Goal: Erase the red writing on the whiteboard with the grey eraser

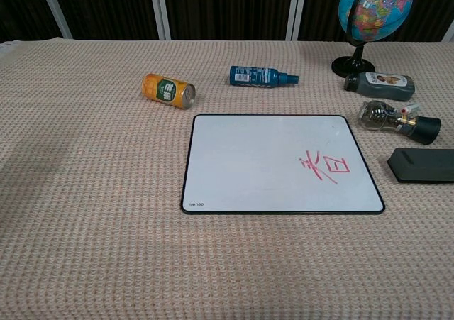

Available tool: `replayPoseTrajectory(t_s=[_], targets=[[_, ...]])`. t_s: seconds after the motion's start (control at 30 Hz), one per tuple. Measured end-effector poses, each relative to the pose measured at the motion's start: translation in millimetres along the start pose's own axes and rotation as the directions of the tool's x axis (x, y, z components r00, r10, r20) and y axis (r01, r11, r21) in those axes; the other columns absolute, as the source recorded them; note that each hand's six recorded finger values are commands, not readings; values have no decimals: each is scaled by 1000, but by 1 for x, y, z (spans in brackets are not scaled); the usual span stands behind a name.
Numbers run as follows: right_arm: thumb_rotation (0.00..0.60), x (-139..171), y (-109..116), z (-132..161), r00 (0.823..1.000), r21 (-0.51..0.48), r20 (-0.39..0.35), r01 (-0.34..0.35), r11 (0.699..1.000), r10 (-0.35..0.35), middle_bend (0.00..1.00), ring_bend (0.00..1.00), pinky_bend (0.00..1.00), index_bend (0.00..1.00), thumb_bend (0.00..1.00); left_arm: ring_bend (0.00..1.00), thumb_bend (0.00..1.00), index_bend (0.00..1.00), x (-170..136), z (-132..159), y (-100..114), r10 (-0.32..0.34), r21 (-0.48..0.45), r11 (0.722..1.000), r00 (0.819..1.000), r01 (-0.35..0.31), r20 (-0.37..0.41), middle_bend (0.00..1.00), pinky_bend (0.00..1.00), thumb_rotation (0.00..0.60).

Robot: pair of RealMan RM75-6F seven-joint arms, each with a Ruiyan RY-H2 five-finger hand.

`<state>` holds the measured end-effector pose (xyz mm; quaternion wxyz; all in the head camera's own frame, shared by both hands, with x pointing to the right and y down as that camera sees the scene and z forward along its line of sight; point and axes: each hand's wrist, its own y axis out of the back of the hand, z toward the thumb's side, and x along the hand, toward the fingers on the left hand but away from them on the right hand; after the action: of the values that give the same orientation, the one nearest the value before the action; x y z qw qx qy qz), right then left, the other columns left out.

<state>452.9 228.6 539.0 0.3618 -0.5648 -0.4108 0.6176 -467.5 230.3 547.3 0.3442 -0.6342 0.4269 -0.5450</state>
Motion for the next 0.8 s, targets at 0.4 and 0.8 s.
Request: replayPoseTrajectory(t_s=[0.4,0.8], targets=[[600,-9,7,-3,989,-45,-46,-142,989,140,23,73,127,0,60,0,748,67,1,1,0,5,1,1000,1000,-5,2,37,0,600],[600,-51,-13,19,847,43,-120,-517,855,518,57,106,127,0,60,0,748,68,3,-1,0,6,3,1000,1000,-6,-7,37,0,600]])
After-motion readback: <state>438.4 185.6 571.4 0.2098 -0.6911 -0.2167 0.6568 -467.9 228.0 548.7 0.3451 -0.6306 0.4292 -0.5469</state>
